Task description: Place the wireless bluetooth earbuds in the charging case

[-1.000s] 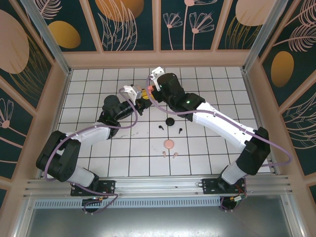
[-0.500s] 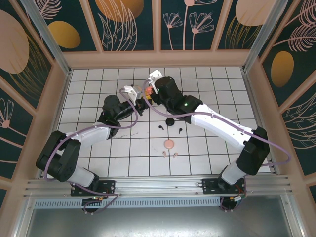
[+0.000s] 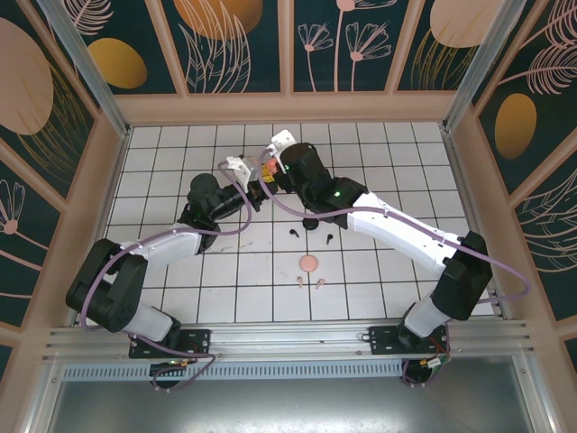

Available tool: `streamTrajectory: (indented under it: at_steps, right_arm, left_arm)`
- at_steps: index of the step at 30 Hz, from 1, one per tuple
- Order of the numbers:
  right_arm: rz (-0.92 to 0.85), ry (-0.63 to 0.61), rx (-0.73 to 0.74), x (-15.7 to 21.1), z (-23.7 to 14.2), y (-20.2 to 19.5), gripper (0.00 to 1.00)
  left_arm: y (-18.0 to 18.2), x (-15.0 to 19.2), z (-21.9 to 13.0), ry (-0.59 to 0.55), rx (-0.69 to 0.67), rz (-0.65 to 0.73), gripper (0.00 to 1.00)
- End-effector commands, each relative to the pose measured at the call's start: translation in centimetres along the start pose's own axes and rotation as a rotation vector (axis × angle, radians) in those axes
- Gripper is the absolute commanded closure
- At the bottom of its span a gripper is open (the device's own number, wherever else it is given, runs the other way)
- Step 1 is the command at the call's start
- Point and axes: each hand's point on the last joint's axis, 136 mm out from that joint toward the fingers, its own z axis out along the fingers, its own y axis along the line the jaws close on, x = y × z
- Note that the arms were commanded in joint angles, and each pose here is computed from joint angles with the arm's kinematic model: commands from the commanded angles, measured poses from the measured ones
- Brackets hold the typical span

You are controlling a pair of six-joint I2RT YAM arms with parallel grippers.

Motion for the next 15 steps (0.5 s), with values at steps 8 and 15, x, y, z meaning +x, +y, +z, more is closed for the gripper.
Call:
streamTrajectory:
  at_steps: [8,15]
  right_arm:
    - [-0.073,0.042,-0.048,1.40,0.22,2.49,0.76]
    - [-0.068,0.047,-0.029,1.48,-0.12,2.02,0.72]
  left_arm:
    - [-0.97,-3.51,0.06,-0.106,0.039,0.060,1.00]
    - [-0.83,-3.43,0.09,-0.103,0.032,0.057,1.00]
